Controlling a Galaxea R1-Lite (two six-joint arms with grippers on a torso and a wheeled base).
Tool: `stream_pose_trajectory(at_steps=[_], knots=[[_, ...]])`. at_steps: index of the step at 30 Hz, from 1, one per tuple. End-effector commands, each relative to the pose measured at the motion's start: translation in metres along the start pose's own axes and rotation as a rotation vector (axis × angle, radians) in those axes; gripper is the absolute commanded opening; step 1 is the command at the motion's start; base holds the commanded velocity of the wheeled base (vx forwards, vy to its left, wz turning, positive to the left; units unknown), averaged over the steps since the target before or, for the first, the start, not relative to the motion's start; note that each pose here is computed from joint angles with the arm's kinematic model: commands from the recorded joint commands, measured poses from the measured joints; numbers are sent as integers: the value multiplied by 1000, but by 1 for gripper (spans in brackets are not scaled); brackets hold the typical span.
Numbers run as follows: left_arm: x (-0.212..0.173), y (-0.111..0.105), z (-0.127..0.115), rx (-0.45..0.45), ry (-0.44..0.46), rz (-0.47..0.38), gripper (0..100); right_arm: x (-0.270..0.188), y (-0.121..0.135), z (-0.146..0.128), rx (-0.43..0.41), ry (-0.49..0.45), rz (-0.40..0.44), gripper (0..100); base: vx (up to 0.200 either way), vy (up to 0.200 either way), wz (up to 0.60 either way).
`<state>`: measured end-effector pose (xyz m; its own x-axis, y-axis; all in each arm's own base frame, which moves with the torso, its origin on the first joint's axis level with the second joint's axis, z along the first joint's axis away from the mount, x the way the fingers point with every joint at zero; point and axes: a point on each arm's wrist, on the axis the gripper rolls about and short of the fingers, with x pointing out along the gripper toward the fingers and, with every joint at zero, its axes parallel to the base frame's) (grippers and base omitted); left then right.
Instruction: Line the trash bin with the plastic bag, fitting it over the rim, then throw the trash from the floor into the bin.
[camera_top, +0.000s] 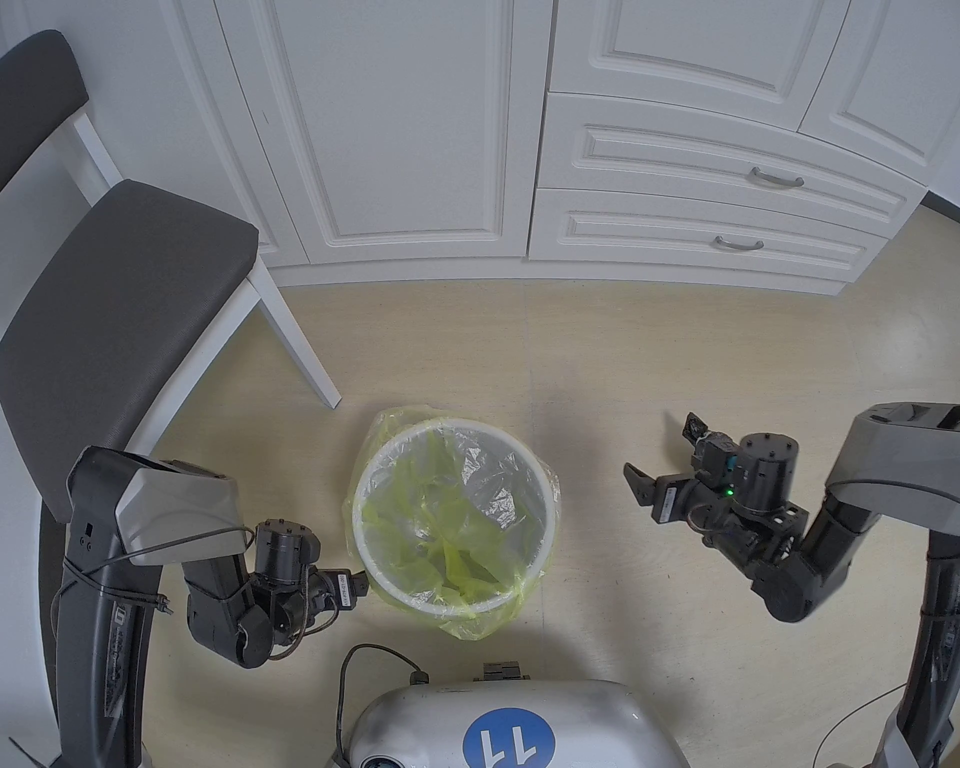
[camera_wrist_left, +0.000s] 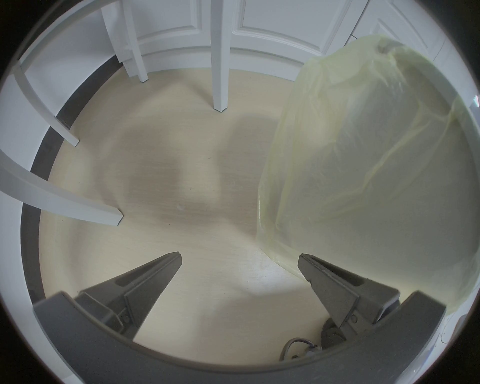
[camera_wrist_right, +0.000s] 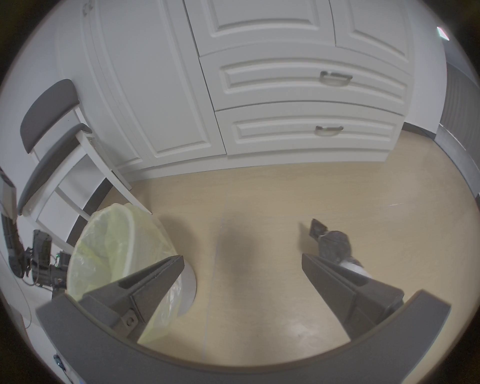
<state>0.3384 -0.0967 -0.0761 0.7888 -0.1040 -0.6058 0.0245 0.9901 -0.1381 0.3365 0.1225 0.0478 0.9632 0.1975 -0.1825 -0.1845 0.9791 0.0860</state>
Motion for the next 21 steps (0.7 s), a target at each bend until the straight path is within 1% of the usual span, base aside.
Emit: stream_pose_trajectory(at_steps=[1, 2, 5, 6, 7, 9, 11, 14, 16, 17, 20, 21], knots=[[-16, 22, -10, -15, -30, 39, 100, 76, -8, -45, 116, 115, 73, 100, 0, 0, 0], [-19, 24, -11, -16, -38, 41, 100, 79, -7, -46, 130, 118, 88, 100, 0, 0, 0], [-32, 36, -18, 25, -57, 65, 100, 80, -2, -51, 190, 158, 142, 100, 0, 0, 0], [-35, 39, -18, 36, -67, 71, 100, 80, 0, -53, 215, 172, 161, 100, 0, 0, 0], [-41, 45, -19, 51, -73, 91, 100, 77, 5, -55, 264, 196, 202, 100, 0, 0, 0], [-46, 48, -19, 48, -64, 116, 100, 77, 8, -55, 301, 209, 235, 100, 0, 0, 0], [-48, 48, -17, 44, -70, 132, 100, 78, 9, -56, 316, 219, 253, 100, 0, 0, 0], [-49, 50, -14, 40, -85, 150, 100, 80, 10, -66, 328, 265, 294, 100, 0, 0, 0], [-52, 46, -9, 42, -103, 142, 100, 88, 11, -80, 346, 318, 333, 100, 0, 0, 0], [-53, 45, -6, 43, -111, 136, 100, 92, 11, -86, 356, 333, 336, 100, 0, 0, 0], [-54, 38, -3, 53, -128, 115, 100, 111, 17, -101, 358, 338, 341, 100, 0, 0, 0], [-54, 36, -3, 55, -129, 113, 100, 114, 17, -101, 360, 343, 343, 100, 0, 0, 0]])
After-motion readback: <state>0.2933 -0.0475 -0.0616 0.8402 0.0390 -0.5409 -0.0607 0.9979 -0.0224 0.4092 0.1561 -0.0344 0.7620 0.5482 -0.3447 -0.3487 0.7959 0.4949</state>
